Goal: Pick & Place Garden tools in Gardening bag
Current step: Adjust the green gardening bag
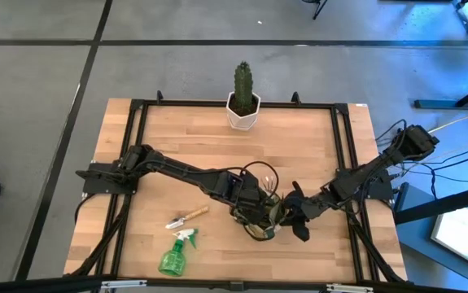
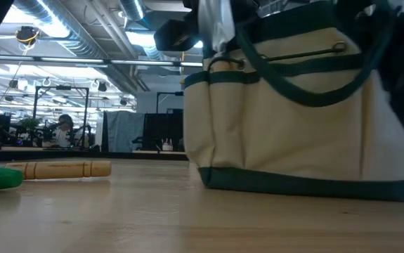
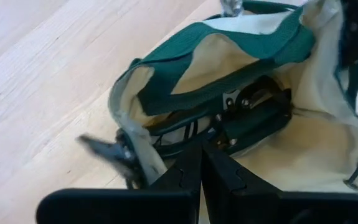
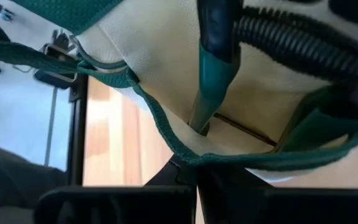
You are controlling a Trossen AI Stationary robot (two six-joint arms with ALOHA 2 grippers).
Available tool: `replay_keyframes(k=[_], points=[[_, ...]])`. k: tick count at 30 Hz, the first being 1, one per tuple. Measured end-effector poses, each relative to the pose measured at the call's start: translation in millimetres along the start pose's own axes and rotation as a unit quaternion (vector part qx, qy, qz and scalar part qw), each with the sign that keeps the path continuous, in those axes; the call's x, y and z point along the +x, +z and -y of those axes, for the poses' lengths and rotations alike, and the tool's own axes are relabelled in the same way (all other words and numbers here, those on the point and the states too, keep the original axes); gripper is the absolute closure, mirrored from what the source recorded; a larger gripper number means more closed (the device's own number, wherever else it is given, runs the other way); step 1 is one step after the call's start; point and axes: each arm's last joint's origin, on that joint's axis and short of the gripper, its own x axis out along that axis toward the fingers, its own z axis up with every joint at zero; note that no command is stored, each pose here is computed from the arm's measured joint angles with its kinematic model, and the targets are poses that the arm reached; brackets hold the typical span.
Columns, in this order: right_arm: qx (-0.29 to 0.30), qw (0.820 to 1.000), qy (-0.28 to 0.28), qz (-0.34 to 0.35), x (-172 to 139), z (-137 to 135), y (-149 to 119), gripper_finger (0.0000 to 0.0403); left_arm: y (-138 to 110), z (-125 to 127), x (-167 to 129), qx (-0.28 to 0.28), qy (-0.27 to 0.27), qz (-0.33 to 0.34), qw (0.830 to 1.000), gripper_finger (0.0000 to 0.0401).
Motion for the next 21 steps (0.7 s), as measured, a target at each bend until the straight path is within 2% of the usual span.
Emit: replay_keyframes(k=[10, 21], points=[[-0.003, 1.0, -0.025, 0.018, 1, 11, 17, 0.0402, -1, -11, -15, 0.015, 0.039, -0.003, 0.999, 0.04], [-0.005, 1.0, -0.017, -0.005, 0, 27, 30, 0.0402, 8, -29, -65, 0.014, 0.051, 0.061, 0.997, 0.04]])
